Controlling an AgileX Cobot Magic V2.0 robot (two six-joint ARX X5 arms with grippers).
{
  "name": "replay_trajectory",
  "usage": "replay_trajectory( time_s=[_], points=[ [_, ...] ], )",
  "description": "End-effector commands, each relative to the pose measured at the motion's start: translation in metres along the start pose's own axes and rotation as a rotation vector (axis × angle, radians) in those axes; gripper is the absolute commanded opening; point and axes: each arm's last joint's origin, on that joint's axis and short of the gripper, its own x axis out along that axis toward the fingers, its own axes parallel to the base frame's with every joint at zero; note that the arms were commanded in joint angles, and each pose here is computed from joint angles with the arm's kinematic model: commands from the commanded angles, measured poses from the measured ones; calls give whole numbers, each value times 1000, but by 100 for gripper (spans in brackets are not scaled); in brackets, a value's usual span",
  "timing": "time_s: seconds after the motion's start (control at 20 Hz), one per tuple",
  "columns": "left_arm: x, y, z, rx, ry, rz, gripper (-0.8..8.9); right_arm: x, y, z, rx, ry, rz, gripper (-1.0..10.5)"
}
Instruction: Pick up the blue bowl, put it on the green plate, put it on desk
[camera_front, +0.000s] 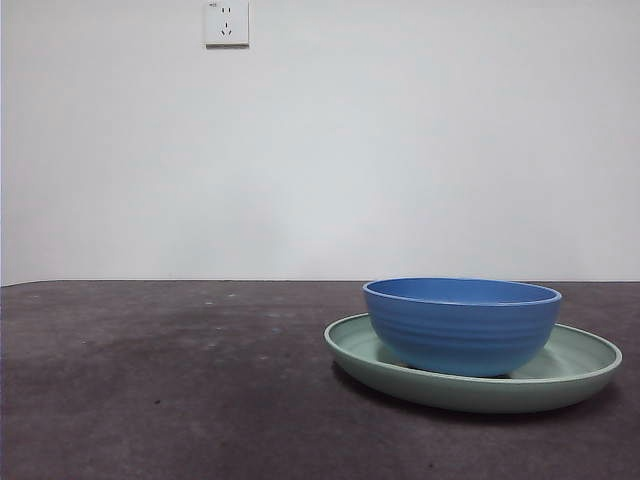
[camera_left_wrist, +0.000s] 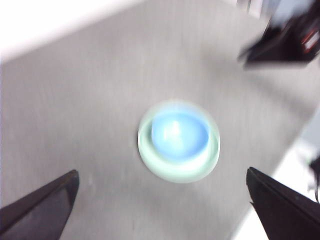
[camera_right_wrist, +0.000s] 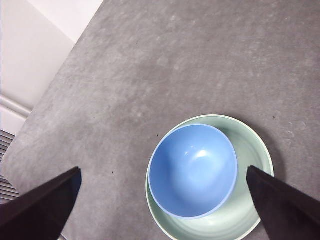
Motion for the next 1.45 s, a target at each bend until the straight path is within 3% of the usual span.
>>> replay_trajectory(
  time_s=[0.05, 0.15, 0.35, 1.1, 1.3, 1.45],
  points=[
    [-6, -1, -38, -94, -47, 4, 558, -2, 3, 4, -22, -10, 7, 602],
    [-4, 0, -76, -168, -25, 30, 559, -2, 3, 4, -22, -9, 6, 602],
    [1, 1, -110, -166, -10, 41, 558, -2, 3, 4, -20, -8, 6, 602],
    [3, 1, -109, -134, -51, 39, 559, -2, 2, -1, -9, 31, -2, 602],
    [3, 1, -109, -134, -50, 39, 559, -3, -1, -14, 12, 142, -84, 600],
    [3, 1, -109, -134, -50, 39, 559, -4, -6, -24, 28, 247, -205, 600]
  ],
)
